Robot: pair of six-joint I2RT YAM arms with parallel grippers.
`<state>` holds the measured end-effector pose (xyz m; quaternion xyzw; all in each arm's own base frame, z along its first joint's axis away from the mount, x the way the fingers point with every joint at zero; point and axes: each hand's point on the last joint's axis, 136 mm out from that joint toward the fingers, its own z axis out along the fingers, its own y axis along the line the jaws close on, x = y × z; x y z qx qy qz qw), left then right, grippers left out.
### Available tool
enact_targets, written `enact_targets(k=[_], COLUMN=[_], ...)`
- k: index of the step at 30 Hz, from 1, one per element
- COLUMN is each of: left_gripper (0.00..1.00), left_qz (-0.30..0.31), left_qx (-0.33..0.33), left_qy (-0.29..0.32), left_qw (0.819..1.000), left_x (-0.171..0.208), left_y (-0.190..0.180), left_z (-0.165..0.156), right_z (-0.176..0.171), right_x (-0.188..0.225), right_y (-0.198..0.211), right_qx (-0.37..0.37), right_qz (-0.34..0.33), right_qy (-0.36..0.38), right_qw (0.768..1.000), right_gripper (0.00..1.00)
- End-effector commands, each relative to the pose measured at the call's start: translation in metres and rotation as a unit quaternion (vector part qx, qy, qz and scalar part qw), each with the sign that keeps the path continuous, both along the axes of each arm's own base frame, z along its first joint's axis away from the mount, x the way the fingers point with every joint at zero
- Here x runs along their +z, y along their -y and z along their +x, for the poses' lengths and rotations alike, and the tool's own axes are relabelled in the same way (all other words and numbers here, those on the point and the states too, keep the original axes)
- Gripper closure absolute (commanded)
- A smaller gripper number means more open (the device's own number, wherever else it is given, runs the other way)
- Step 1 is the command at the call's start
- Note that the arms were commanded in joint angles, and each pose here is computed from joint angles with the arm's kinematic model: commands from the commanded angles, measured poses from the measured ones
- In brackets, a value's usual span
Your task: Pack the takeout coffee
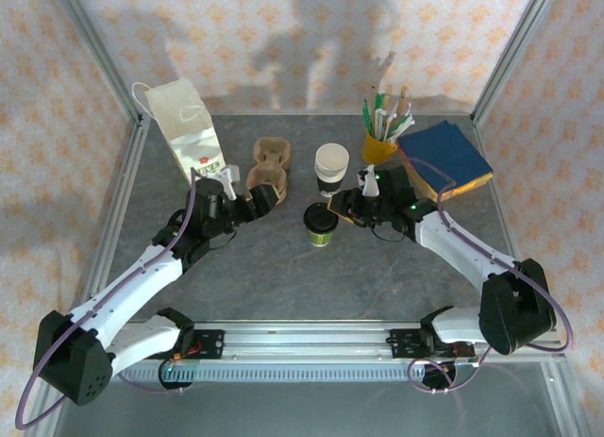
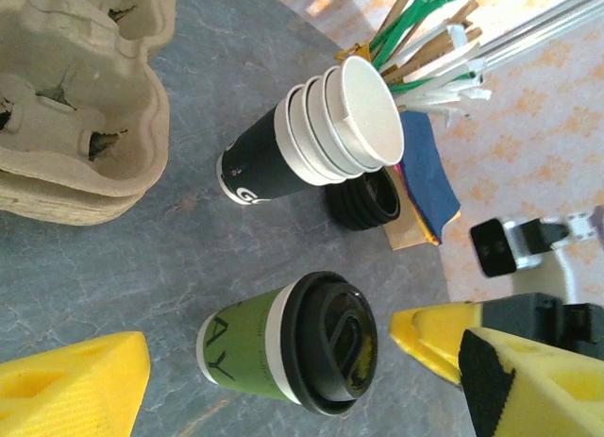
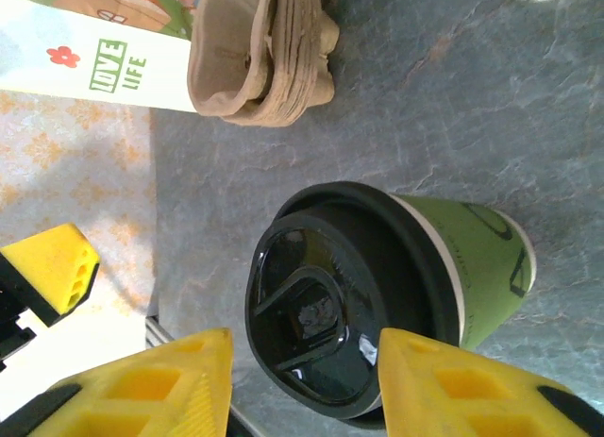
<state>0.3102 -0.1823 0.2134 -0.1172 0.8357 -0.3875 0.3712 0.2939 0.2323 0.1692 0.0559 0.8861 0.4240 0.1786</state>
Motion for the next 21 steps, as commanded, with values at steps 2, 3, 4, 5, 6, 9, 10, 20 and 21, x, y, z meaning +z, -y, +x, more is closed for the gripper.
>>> enact_targets(k=[2, 3, 4, 5, 6, 9, 10, 20, 21], left_gripper=[0.11, 0.09, 0.09, 0.08, 0.07, 0.05, 0.06, 0.10, 0.10], left_qz=[0.031, 0.042, 0.051, 0.055, 0.057, 0.057, 0.054, 0.041, 0.041], left_qx=[-0.067, -0.078, -0.087, -0.098, -0.111, -0.143, -0.150, -0.180, -0.180], left_qy=[0.004, -0.004, -0.008, -0.009, -0.012, -0.022, -0.024, -0.035, -0.036], left_qw=[0.997, 0.996, 0.995, 0.994, 0.992, 0.988, 0.987, 0.982, 0.982], left_x=[-0.013, -0.020, -0.026, -0.030, -0.035, -0.047, -0.049, -0.064, -0.065], left_y=[0.026, 0.032, 0.038, 0.044, 0.051, 0.066, 0.071, 0.091, 0.092], left_z=[0.002, 0.004, 0.006, 0.007, 0.008, 0.012, 0.014, 0.023, 0.024], right_z=[0.001, 0.000, 0.000, -0.002, -0.003, -0.005, -0.005, -0.002, -0.002], right_x=[0.008, 0.006, 0.003, 0.000, -0.002, -0.008, -0.010, -0.024, -0.026], right_y=[0.013, 0.016, 0.018, 0.019, 0.018, 0.018, 0.018, 0.012, 0.012], right_qx=[-0.013, -0.017, -0.019, -0.018, -0.015, -0.010, -0.010, 0.005, 0.006], right_qz=[-0.041, -0.048, -0.052, -0.051, -0.048, -0.043, -0.043, -0.042, -0.042], right_qy=[0.035, 0.035, 0.034, 0.032, 0.030, 0.029, 0.029, 0.023, 0.022], right_qw=[0.998, 0.998, 0.998, 0.998, 0.998, 0.999, 0.999, 0.999, 0.999], right_gripper=[0.46, 0.43, 0.42, 0.42, 0.42, 0.42, 0.42, 0.43, 0.43])
